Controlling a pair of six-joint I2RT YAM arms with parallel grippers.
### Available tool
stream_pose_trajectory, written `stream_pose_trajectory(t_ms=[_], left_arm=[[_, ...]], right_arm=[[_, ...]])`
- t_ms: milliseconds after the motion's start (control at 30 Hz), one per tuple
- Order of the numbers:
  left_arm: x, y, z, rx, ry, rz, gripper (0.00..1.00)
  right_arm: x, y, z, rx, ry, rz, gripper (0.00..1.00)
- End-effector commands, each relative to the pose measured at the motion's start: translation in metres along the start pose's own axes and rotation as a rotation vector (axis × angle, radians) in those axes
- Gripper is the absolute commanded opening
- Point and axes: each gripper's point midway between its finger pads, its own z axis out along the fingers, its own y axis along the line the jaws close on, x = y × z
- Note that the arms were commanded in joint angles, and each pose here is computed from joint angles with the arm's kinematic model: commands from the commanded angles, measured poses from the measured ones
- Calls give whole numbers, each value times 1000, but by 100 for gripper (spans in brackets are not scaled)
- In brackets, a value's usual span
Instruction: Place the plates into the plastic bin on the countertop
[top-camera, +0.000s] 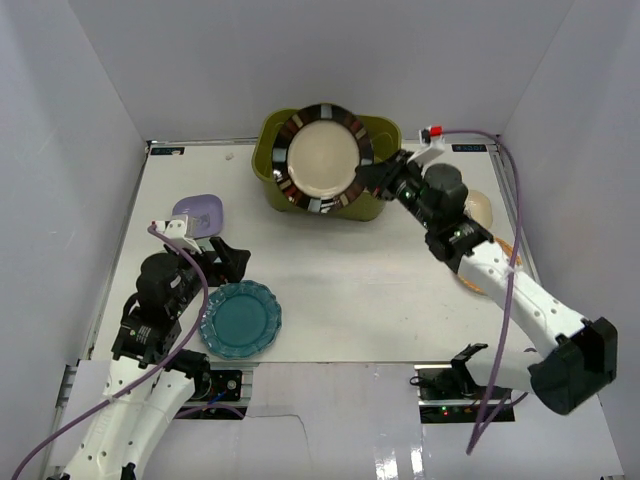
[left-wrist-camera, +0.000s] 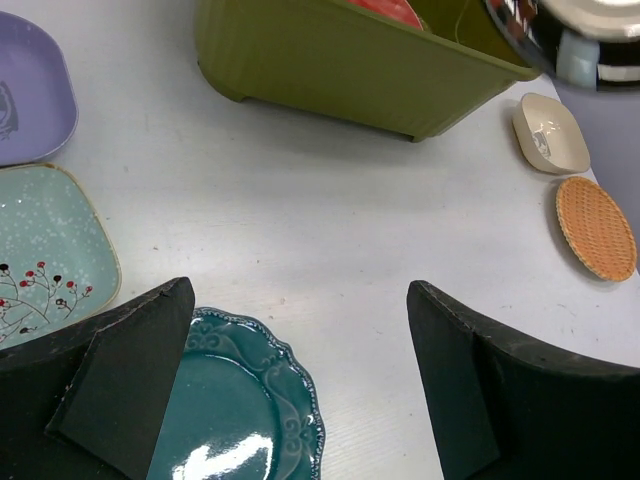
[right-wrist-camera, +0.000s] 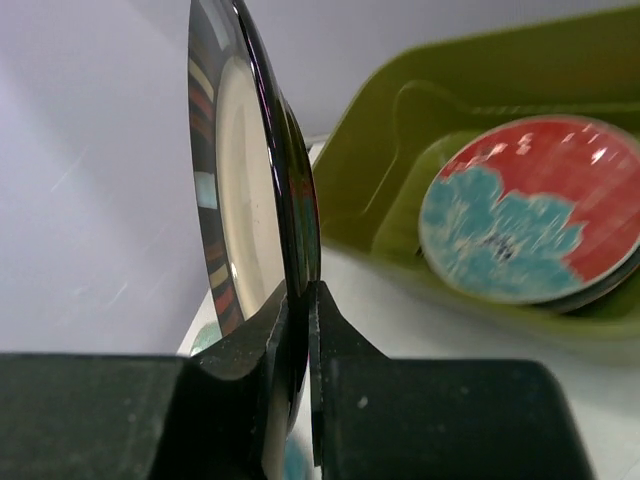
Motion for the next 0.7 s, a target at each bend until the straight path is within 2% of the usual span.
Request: stream_pose_trajectory(t_ms=[0, 33, 67, 100, 133, 167, 333, 467, 667], left_arm=[[1, -3, 1, 22, 3, 2, 98], [2, -3, 2, 26, 8, 3, 98], [3, -3, 3, 28, 13, 3, 98], [3, -4, 3, 29, 14, 2, 98], [4, -4, 4, 33, 19, 4, 98], [4, -4, 4, 34, 22, 3, 98], [4, -5, 3, 38, 17, 4, 98], [4, -5, 4, 39, 21, 3, 98], [4, -4, 4, 34, 19, 3, 98]], right_arm=[[-64, 2, 32, -67, -100, -31, 8], [-85, 9, 39, -86, -131, -33, 8], [-84, -13, 59, -50, -112, -26, 8], [-85, -19, 70, -41, -98, -30, 8], [-106, -12, 77, -55, -126, -35, 8], [-97, -36, 98, -19, -90, -16, 8], [-98, -72, 139, 4, -40, 66, 8], [-65, -113, 169, 76, 43, 94, 8], [-13, -150, 180, 135, 154, 130, 8]])
